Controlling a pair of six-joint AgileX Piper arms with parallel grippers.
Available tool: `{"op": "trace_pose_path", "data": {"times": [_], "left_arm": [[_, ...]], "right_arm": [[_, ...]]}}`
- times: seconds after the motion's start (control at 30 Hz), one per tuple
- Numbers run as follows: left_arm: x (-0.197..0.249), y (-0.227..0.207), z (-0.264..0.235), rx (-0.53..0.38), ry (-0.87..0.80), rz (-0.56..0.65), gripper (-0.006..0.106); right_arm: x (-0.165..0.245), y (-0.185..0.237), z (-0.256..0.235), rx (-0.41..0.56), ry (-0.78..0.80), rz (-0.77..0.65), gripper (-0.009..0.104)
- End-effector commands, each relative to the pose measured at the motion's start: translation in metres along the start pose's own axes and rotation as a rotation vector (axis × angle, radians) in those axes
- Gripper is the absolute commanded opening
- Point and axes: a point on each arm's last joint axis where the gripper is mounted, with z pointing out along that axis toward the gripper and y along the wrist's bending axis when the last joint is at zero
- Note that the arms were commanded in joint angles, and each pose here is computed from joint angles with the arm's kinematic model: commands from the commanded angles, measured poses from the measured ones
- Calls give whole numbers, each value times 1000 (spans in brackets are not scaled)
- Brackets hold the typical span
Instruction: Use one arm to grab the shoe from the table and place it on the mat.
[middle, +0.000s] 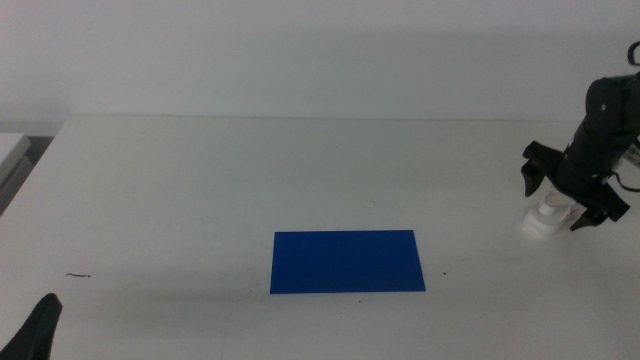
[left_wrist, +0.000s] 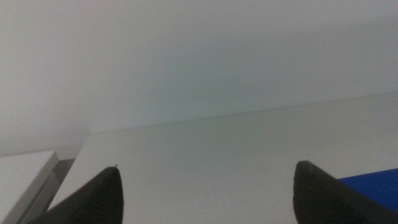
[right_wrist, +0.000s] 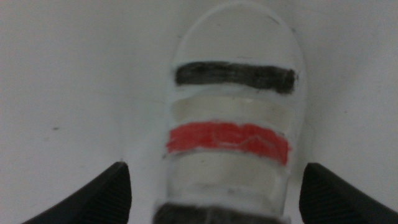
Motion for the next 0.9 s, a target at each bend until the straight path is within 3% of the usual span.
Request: {"op": "trace_pose_path", "data": {"times": [0.0,0.07,0.13,0.2,0.23,0.43,0.6,0.87], "left_arm": [[-1,0,0,8,-7,-5,94],[-1,0,0,8,-7,-5,94],[-1,0,0,8,-7,-5,94],[-1,0,0,8,-7,-5,94],[-1,0,0,8,-7,-5,94],[-1,0,0,8,-7,-5,94],[-1,0,0,8,-7,-5,94],[-1,0,0,8,-7,-5,94]], "right_arm": [[-5,-2,4,12,-18,-2,77],[-4,-4,5,27,-11,-5,60],[-4,-5,-3,36,-6,12,34],[2,-2,-20,37,-7,17,2],[5,0,-33,35,-16,8,-2],[63,32,-103,-21,-101,-206,-2],[155,70,-123,-111,-75,-446,-2],[238,91,-117,-163,-45,-529,-2]]}}
